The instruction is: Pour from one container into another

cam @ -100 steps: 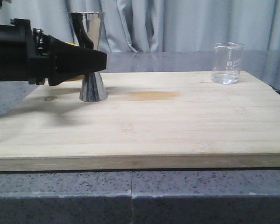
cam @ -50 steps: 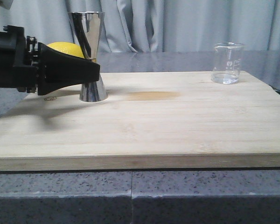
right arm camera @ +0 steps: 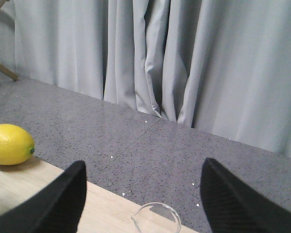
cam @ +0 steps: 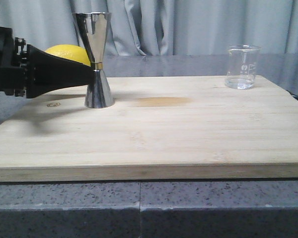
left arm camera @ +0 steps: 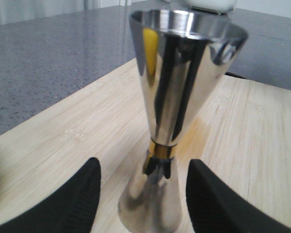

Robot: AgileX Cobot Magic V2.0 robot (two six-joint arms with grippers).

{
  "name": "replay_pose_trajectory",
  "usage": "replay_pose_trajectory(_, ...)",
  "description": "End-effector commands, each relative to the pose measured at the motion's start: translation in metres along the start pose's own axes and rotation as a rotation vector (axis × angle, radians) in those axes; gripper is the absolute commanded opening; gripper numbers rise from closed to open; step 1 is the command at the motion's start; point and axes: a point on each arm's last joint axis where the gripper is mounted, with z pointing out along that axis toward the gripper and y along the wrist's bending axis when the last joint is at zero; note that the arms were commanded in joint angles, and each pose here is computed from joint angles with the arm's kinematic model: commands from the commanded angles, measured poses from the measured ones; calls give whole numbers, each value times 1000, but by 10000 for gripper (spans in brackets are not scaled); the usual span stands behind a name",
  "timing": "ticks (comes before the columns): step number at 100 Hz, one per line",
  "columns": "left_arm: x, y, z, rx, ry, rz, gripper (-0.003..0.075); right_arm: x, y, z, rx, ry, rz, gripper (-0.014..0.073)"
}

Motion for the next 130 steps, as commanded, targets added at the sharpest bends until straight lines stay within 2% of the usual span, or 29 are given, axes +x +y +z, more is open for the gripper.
replay_pose_trajectory(1, -37, -13, -9, 111, -210, 58, 374, -14, 1, -2, -16, -70, -1, 460)
replay_pose_trajectory(26, -48, -12, -28, 85, -190, 69, 374, -14, 1, -2, -13, -66, -1, 460)
replay_pose_trajectory(40, -54, -6, -44, 33, -197, 46, 374, -12, -2, -2, 15, -38, -1, 460)
replay_pose_trajectory(57, -73, 5, -63, -114, -311, 38, 368, -12, -10, -1, 94, 24, -2, 460)
replay_pose_trajectory(65, -83, 10, -69, -222, -359, 28, 368, -14, -12, -1, 116, 33, -7, 459)
replay_pose_trajectory(80, -95, 12, -78, -385, -357, 59, 368, -21, -16, -1, 141, 38, -62, 457)
replay_pose_trajectory(96, -113, 6, -90, -507, -381, 93, 368, -25, -19, 0, 158, 35, -76, 457)
replay_pose_trajectory(116, -134, -14, -106, -603, -383, 154, 363, -29, -19, 0, 159, 25, -79, 457)
replay_pose_trajectory(130, -148, -30, -120, -701, -366, 193, 316, -33, -21, 0, 174, 25, -82, 457)
